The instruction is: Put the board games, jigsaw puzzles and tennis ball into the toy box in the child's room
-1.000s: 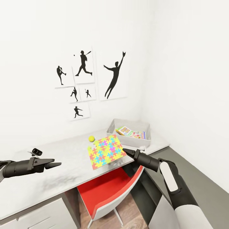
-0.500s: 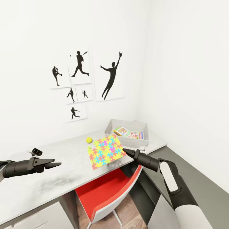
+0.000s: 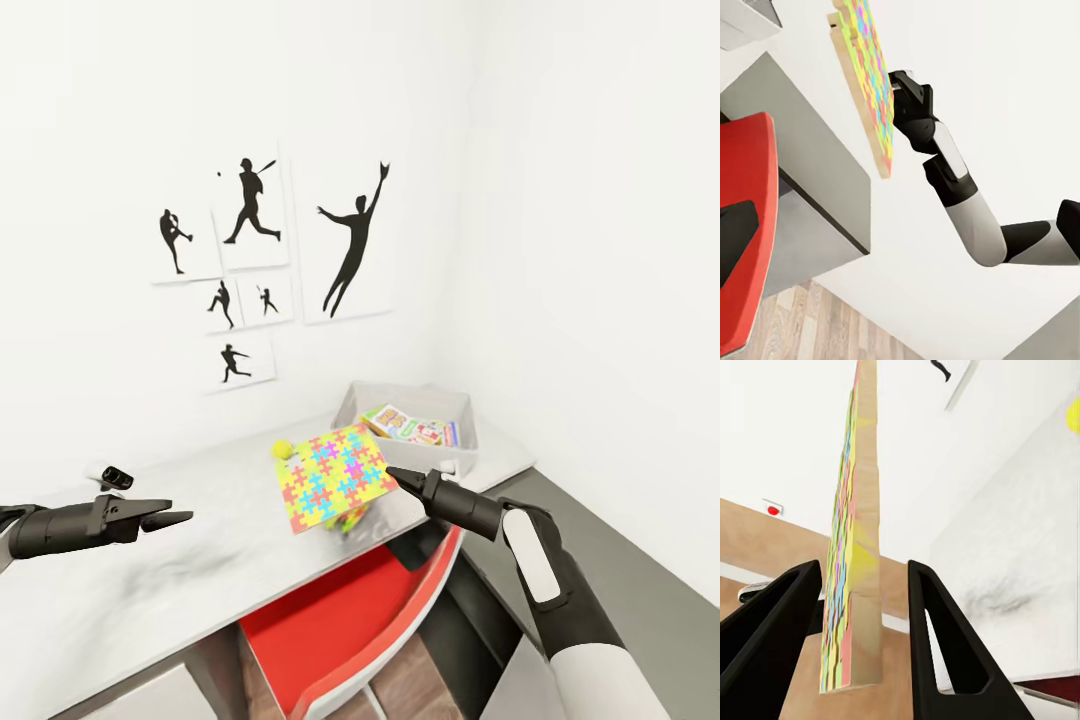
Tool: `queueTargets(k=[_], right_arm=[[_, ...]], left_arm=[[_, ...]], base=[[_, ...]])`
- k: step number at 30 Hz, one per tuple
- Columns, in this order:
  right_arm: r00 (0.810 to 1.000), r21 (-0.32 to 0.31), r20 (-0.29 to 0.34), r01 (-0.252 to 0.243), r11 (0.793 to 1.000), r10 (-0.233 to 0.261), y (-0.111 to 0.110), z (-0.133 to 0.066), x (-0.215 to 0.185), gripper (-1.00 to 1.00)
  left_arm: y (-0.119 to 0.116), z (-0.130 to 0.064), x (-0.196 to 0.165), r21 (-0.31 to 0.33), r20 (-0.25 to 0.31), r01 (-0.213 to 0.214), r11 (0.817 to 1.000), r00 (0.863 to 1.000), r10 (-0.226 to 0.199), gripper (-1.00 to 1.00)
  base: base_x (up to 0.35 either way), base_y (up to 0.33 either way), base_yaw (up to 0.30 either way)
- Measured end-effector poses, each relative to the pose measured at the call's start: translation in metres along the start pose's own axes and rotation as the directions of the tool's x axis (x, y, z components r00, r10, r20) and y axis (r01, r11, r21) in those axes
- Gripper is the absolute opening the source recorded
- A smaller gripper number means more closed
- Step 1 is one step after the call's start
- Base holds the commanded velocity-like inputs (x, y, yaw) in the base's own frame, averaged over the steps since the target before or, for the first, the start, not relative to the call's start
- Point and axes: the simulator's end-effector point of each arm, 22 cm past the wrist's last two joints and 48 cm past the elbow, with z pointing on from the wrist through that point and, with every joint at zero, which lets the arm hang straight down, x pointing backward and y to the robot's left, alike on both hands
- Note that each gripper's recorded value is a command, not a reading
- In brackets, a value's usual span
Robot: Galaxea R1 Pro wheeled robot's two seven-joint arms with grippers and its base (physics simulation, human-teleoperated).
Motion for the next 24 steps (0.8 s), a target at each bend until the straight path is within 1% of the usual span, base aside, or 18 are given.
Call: queueTargets(k=[6,13,17,24], right_arm=[[1.000,0.001,0.000,0.000,1.000,0.000,-0.0003,0.0000,-0.0001,-1.00],[1.000,0.001,0.001,0.001,1.000,-0.001,-0.0004,0.0000,-0.0002,-1.00],[1.000,0.001,0.015,0.013,1.000,-0.013,-0.0004,-0.0004,-0.0035,-1.00],[1.000,0.001,0.019,0.016,1.000,-0.016,-0.0003,-0.0006,-0.0044,-1.00]], left_arm=[[-0.0003,0.0001,-0.0001,0.002,0.000,-0.001,1.000,1.000,0.001,1.00],[-0.0002,0.0001,-0.0002,0.002,0.000,-0.001,1.000,1.000,0.001,1.00],[0.0000,0.0002,0.0003,0.001,-0.001,0.001,1.000,1.000,-0.001,1.00],[0.0001,0.0002,0.0004,0.000,-0.001,0.001,1.000,1.000,-0.001,1.00]], base=[[0.052,-0.034,-0.160],[0.011,0.016,-0.201],[0.107,0.111,-0.051],[0.081,0.019,-0.007]])
